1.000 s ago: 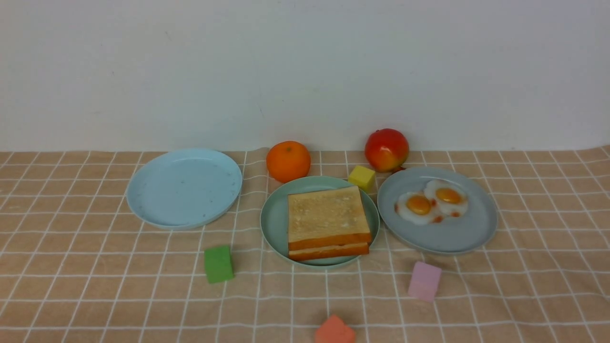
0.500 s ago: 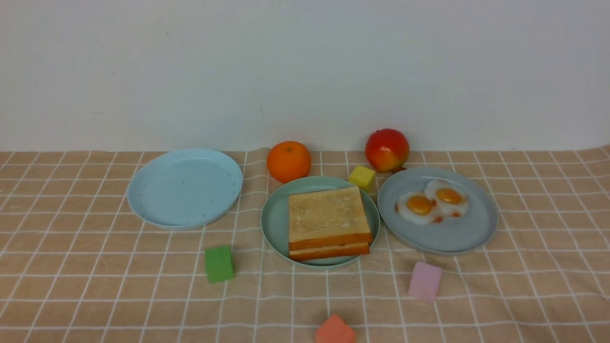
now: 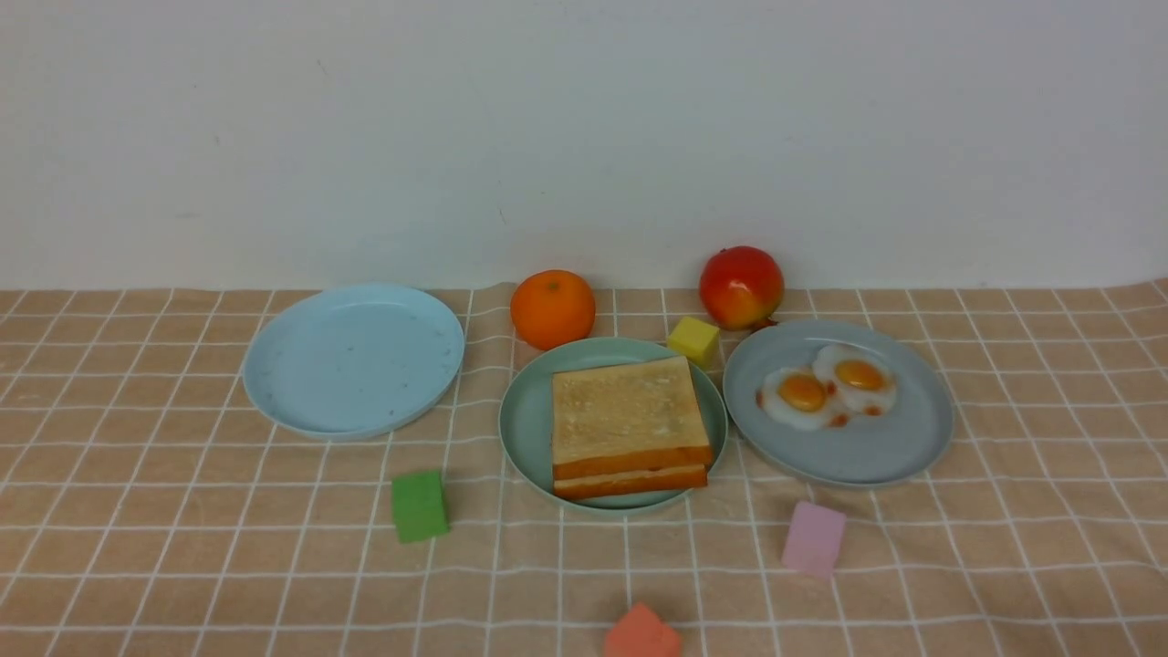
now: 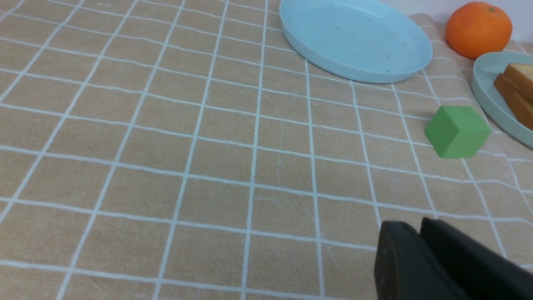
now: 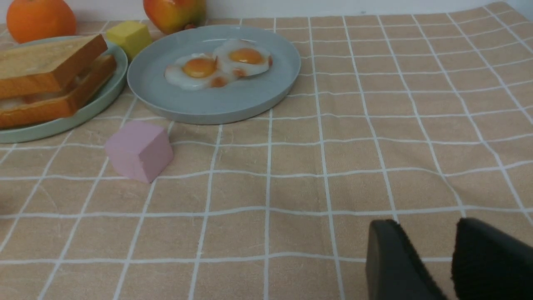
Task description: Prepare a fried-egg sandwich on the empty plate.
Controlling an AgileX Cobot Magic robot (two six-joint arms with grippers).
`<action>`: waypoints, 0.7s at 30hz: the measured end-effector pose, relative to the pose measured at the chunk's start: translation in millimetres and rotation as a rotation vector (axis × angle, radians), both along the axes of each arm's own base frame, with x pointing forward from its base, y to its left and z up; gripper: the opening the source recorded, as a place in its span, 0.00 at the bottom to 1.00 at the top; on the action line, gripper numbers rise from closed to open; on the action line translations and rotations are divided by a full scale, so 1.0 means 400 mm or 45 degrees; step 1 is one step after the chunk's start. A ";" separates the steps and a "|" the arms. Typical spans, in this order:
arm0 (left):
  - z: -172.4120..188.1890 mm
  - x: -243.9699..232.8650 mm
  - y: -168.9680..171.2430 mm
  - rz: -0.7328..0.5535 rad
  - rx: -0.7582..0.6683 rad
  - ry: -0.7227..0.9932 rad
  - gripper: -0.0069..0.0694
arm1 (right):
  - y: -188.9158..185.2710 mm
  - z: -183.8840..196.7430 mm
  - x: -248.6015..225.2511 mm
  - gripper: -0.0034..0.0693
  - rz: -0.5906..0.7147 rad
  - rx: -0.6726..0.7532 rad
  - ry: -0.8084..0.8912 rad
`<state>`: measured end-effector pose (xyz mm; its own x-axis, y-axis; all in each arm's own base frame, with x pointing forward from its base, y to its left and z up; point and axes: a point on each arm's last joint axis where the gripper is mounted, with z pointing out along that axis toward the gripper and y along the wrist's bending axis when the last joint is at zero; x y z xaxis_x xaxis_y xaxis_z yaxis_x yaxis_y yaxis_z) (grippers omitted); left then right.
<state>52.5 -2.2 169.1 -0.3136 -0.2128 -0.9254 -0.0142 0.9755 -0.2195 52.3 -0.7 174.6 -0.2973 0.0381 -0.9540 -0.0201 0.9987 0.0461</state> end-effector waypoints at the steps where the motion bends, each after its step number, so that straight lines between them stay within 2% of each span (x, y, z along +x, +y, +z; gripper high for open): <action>1: 0.000 0.000 0.000 0.000 0.000 0.000 0.19 | 0.000 0.000 0.000 0.38 0.000 0.000 0.000; 21: 0.000 0.000 0.000 0.000 0.000 0.000 0.21 | 0.000 0.000 0.000 0.38 0.000 0.000 0.000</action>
<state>52.5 -2.2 169.1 -0.3133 -0.2128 -0.9255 -0.0142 0.9755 -0.2195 52.3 -0.7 174.6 -0.2973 0.0381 -0.9540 -0.0201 0.9987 0.0461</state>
